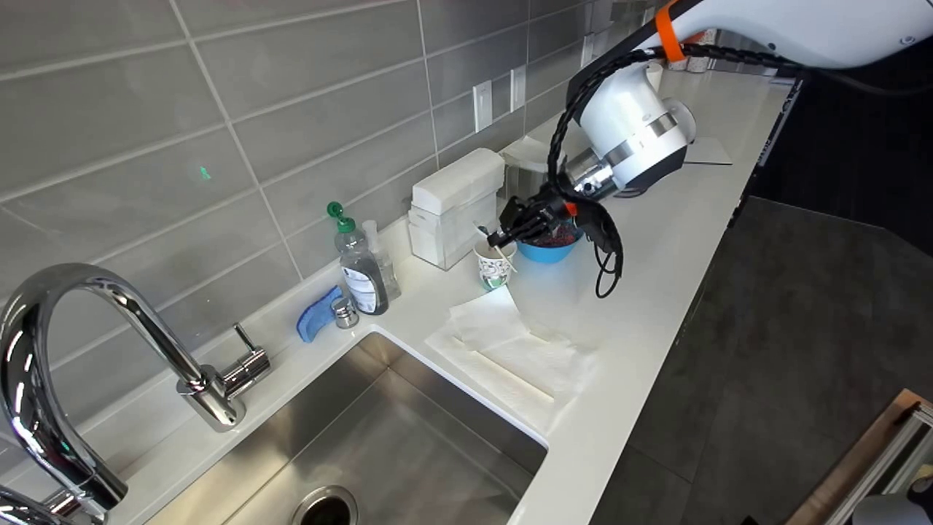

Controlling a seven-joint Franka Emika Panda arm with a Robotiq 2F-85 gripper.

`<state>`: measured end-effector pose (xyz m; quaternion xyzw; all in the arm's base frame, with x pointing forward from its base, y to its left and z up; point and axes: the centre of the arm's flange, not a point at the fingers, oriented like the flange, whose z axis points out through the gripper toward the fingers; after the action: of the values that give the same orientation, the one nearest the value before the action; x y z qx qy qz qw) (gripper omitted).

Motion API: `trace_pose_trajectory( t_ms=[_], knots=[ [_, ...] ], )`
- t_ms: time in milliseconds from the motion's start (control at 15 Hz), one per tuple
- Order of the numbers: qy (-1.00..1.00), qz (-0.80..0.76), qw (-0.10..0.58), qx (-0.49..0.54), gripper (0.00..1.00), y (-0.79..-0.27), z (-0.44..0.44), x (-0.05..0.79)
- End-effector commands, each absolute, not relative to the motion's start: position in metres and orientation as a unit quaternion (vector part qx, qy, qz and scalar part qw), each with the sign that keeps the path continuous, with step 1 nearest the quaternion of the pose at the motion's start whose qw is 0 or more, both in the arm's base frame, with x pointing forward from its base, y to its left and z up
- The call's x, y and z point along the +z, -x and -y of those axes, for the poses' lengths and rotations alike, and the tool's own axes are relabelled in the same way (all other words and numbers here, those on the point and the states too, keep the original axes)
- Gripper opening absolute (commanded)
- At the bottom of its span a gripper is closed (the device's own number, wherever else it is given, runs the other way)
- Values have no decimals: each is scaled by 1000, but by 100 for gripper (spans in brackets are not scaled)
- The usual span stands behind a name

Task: Transfer a spoonful of contents from the bowl into the cup

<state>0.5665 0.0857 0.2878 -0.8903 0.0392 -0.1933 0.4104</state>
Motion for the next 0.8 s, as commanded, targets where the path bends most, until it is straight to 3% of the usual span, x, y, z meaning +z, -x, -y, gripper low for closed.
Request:
trace_pose_trajectory(
  t_ms=[0, 733],
  knots=[
    [870, -48, 448, -200, 4, -566, -82, 279],
    [829, -69, 513, -213, 4, -562, -73, 272]
  ],
)
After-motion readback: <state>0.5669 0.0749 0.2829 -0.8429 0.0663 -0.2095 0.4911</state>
